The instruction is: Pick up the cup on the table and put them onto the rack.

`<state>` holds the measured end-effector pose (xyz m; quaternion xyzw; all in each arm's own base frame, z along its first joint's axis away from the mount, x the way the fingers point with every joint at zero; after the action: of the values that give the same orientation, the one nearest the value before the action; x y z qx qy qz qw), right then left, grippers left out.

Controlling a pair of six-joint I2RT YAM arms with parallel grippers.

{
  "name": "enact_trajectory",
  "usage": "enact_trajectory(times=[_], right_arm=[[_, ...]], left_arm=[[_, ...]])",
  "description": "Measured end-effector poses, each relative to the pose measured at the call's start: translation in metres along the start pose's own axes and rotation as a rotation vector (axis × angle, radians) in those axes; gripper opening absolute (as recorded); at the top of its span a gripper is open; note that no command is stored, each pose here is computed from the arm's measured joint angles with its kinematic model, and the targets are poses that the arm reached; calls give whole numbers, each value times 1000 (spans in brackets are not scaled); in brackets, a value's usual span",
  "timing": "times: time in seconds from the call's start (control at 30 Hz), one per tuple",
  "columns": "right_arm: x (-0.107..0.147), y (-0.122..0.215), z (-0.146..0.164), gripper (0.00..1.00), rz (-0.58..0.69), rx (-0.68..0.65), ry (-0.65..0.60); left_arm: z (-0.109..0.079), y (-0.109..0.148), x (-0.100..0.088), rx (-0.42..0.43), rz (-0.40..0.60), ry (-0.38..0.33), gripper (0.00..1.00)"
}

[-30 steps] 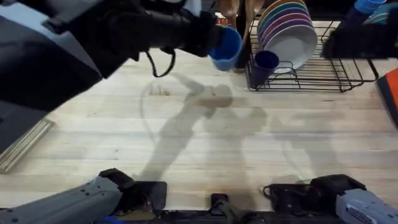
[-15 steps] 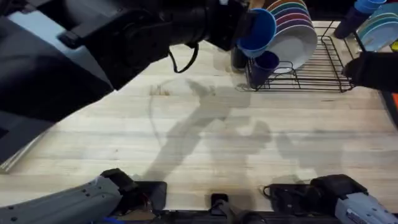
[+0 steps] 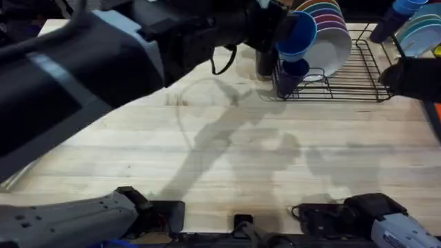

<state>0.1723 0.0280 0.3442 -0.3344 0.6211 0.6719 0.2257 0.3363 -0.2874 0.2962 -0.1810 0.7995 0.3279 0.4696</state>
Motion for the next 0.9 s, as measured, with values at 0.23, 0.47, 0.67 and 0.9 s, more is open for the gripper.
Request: enact_trajectory(times=[0.23,0.47,0.67,0.9], right_arm=[[0,0,0,998,0,0,0],[0,0,0,998,0,0,0],[0,0,0,998,0,0,0],[0,0,0,998,0,0,0]], left_arm=[[-1,-16,-3,35,-26,10,38],[5,-34,4,37,-19,49,38],[12,-49,14,30,2,78,38],[17,-59,25,22,26,96,38]])
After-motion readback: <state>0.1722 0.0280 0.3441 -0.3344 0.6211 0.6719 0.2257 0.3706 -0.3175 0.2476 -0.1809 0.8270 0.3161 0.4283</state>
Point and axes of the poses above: each hand's point on the last joint's axis, 136 mm out from that joint toward the fingers, its own y axis back along the fingers, its own z axis along the line the jaws close on, x = y × z, the point moved 1 cm from there along y, back along the fingers, and after that the axes turned 10 degrees about y, right-handed, at the moved point
